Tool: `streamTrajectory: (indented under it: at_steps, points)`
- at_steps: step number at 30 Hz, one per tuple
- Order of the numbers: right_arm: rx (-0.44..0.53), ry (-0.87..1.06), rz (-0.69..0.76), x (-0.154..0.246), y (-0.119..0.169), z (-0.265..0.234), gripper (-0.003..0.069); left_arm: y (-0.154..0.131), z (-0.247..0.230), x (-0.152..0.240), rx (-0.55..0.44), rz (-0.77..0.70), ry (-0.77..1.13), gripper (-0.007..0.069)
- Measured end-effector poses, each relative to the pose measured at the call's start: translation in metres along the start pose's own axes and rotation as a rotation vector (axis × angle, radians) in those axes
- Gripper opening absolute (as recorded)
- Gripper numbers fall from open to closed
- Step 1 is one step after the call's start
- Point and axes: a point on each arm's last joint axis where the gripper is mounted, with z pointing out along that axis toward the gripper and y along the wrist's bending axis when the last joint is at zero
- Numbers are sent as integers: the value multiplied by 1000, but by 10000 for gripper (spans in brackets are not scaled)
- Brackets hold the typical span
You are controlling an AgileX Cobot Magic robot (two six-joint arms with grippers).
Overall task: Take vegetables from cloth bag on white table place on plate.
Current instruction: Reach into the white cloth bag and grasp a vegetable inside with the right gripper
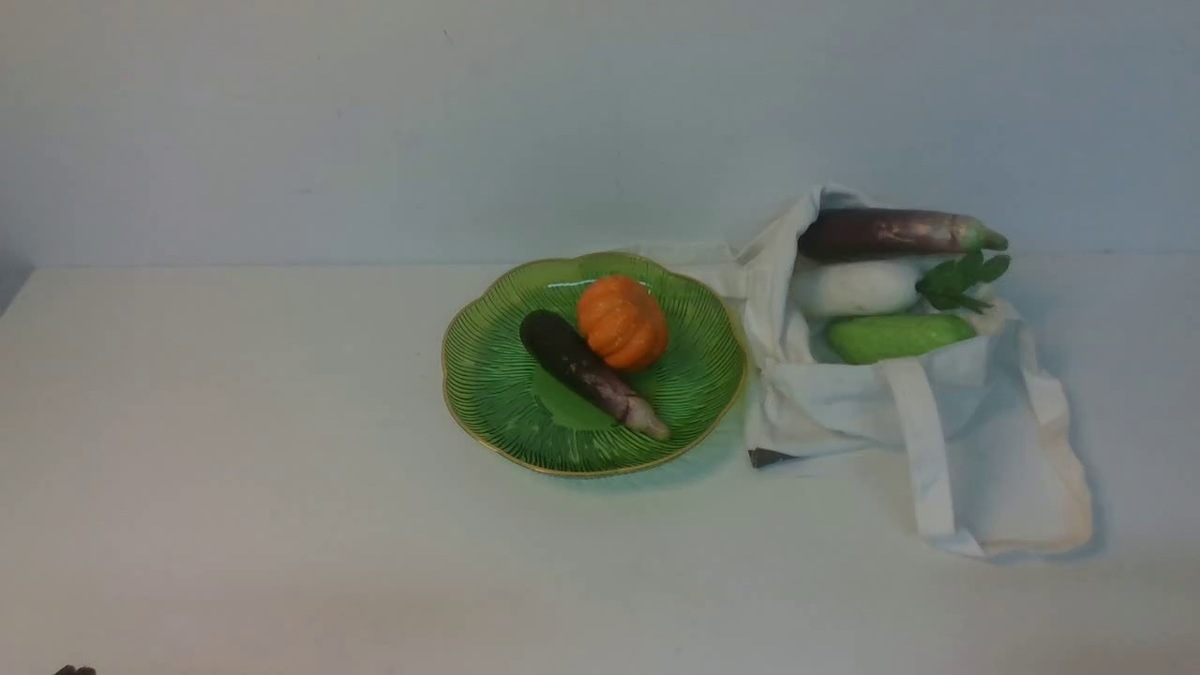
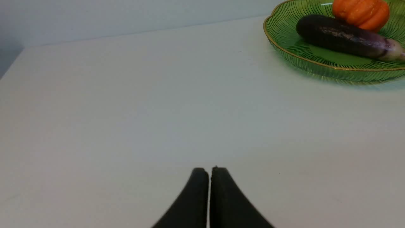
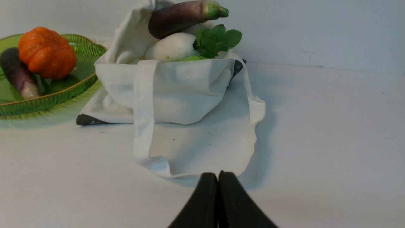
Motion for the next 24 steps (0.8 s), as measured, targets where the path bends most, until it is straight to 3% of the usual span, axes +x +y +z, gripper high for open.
streamTrajectory:
  at_steps: [24]
  points:
    - [0, 0, -8, 0, 0, 0, -15, 0, 0, 0, 0, 0, 0, -5]
